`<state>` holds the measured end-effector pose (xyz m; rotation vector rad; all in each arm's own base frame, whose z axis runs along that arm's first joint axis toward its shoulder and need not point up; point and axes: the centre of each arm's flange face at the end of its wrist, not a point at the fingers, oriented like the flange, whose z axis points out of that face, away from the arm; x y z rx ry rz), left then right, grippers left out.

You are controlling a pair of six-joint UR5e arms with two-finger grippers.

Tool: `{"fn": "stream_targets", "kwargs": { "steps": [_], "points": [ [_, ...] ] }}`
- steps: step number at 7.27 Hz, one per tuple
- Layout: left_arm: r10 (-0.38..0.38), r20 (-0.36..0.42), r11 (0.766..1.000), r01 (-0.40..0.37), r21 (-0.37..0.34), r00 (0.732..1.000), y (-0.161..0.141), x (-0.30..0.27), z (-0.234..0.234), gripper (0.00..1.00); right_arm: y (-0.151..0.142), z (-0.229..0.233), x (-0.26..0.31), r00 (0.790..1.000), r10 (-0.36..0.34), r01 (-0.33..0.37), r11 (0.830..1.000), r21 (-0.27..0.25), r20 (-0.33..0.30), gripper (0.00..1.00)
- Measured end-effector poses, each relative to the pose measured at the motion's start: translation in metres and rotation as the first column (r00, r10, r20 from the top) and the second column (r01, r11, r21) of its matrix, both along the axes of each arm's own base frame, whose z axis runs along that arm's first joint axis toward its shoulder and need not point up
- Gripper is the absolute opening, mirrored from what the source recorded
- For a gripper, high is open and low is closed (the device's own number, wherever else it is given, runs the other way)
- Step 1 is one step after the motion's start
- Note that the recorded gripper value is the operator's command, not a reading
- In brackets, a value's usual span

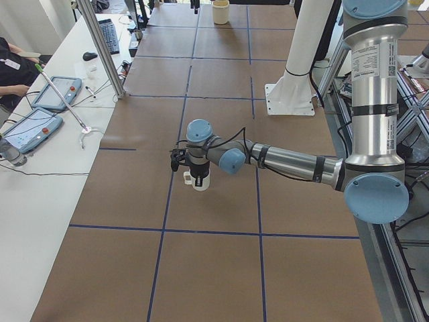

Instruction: Left arm hands cup to right arm to dump lemon

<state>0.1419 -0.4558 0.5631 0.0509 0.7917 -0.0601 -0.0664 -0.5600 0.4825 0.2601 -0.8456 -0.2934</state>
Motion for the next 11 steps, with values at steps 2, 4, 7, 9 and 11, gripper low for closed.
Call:
{"fn": "stream_targets", "kwargs": {
  "steps": [2,4,7,9,11],
  "points": [
    [0.017,-0.002,1.000,-0.017,-0.011,1.000,0.005,0.023,0.008,0.01,0.024,0.035,0.022,1.000,-0.002,0.002,1.000,-0.030,-0.003,1.00],
    [0.024,0.002,1.000,-0.024,-0.021,1.000,0.007,0.029,0.011,0.02,0.033,0.046,0.028,1.000,-0.004,0.003,0.999,-0.036,-0.010,1.00],
    [0.042,0.010,0.999,-0.042,-0.030,0.999,0.009,0.036,0.021,0.59,0.041,0.054,0.030,1.000,-0.003,0.002,0.999,-0.045,-0.017,1.00],
    [0.057,0.009,0.998,-0.057,-0.018,0.998,0.010,0.037,0.021,1.00,0.046,0.062,0.033,1.000,-0.005,0.004,0.999,-0.050,-0.022,1.00],
    [0.141,0.001,0.988,-0.141,0.055,0.990,0.012,0.026,0.019,1.00,0.055,0.077,0.042,0.999,-0.011,0.009,0.998,-0.060,-0.031,1.00]
  ]
}}
